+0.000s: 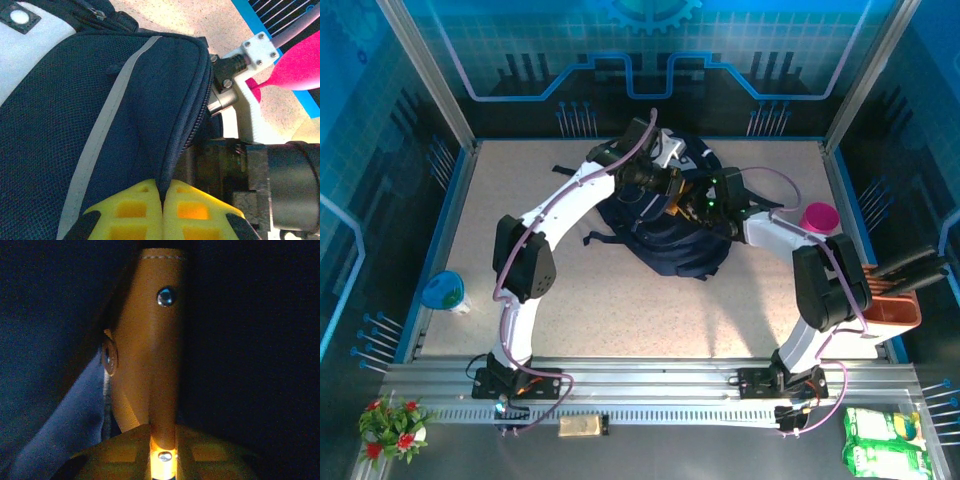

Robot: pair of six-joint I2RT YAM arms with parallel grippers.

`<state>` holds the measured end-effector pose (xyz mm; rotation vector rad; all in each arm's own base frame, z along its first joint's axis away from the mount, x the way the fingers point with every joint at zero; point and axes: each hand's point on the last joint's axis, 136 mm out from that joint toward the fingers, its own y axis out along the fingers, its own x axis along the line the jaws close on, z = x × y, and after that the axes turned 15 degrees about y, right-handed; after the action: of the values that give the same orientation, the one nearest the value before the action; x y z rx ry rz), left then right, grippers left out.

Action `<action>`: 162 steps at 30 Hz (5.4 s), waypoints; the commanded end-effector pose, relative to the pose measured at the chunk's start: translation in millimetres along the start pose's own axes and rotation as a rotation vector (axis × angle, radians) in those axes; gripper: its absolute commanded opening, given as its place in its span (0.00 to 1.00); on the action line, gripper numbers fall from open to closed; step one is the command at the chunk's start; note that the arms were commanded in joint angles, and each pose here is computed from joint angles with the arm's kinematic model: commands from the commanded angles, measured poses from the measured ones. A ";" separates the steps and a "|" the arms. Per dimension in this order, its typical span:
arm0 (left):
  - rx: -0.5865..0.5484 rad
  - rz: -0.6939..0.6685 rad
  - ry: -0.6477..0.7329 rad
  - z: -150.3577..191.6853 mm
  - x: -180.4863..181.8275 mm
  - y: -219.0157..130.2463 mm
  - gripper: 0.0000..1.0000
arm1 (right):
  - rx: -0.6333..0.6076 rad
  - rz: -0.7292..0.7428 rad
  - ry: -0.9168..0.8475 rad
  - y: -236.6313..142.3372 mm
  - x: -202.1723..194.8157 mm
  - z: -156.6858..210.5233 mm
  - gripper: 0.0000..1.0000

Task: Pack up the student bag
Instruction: Close the student bag at the top-center of the table, then rotate the student bag at the top-center of the table, then zip the student bag at the top-center of the table.

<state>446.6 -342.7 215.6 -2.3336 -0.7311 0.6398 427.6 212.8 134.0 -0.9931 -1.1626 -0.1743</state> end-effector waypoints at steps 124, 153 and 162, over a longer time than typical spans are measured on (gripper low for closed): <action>-0.157 0.165 -0.857 113.1 50.2 -44.6 0.00 | -0.264 0.521 -0.590 28.2 -34.6 99.8 0.24; -0.156 0.111 -0.854 114.6 73.1 -53.0 0.00 | -0.092 0.505 -0.908 -7.4 -45.9 69.8 0.34; -0.161 0.102 -0.850 111.8 74.4 -55.3 0.00 | -0.034 0.504 -1.001 -1.7 -43.4 68.1 0.27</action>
<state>406.9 -212.0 133.2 -2.1176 -1.0698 1.7762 349.8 246.4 96.4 -1.4291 -1.6985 0.7857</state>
